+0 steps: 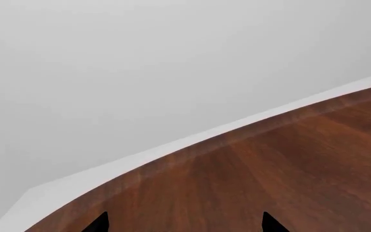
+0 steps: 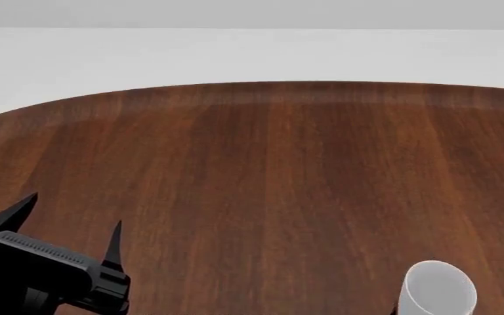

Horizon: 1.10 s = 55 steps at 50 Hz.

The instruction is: Put the white mug on the plate.

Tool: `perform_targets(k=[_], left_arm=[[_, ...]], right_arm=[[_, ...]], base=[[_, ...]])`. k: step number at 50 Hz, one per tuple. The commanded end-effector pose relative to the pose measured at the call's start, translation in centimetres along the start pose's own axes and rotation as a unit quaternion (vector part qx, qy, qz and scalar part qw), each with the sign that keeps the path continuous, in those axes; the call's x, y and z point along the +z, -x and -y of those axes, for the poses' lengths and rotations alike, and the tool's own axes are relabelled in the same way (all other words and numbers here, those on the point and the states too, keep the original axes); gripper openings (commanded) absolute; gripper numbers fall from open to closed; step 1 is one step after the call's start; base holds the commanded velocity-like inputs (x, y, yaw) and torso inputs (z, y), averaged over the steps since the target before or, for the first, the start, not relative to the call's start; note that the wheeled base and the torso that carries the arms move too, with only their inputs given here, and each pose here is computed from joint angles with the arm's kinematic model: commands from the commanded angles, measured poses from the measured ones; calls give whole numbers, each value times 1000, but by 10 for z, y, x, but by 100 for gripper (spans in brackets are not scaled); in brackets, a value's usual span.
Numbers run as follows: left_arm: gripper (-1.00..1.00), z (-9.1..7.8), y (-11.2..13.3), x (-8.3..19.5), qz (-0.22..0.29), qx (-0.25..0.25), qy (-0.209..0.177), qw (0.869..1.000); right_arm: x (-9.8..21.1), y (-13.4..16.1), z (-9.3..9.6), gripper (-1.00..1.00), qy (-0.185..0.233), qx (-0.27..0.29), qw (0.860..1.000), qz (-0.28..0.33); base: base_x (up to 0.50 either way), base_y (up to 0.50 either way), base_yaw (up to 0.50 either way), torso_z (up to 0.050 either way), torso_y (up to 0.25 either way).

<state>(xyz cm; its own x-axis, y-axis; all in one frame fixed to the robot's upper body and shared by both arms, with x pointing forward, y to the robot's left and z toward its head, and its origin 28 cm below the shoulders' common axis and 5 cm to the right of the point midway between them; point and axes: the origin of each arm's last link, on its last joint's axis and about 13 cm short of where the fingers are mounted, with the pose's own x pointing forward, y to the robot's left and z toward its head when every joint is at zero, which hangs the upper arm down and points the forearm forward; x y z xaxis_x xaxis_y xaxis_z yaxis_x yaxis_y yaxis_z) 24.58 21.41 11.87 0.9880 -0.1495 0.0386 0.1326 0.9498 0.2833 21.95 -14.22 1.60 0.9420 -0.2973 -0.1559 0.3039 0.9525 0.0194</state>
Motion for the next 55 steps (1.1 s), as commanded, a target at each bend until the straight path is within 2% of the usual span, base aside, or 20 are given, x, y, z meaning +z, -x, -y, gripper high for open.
perform_targets(k=[1,16,30,37,55], left_arm=[[100,1,0,0,0,-1,-1,1000],[100,1,-1,1,2,-4,-1,1000],[100,2,1,1,2,-5,-2,1000],[100,1,5,2,2,-6,-3,1000],[100,3,7,3,2,-9,-3,1000]], right_arm=[[-12,-2,2,100,2,-6,1000,-22],[-20,-4,1,100,6,-5,999,-41],[-29,-20,-3,100,16,2,998,-54],[-37,-30,-6,100,1,0,998,-67],[-50,-48,-8,100,0,2,997,-83]], base=[[0,0,0,0,0],[0,0,0,0,0],[0,0,0,0,1],[0,0,0,0,0],[0,0,0,0,0]])
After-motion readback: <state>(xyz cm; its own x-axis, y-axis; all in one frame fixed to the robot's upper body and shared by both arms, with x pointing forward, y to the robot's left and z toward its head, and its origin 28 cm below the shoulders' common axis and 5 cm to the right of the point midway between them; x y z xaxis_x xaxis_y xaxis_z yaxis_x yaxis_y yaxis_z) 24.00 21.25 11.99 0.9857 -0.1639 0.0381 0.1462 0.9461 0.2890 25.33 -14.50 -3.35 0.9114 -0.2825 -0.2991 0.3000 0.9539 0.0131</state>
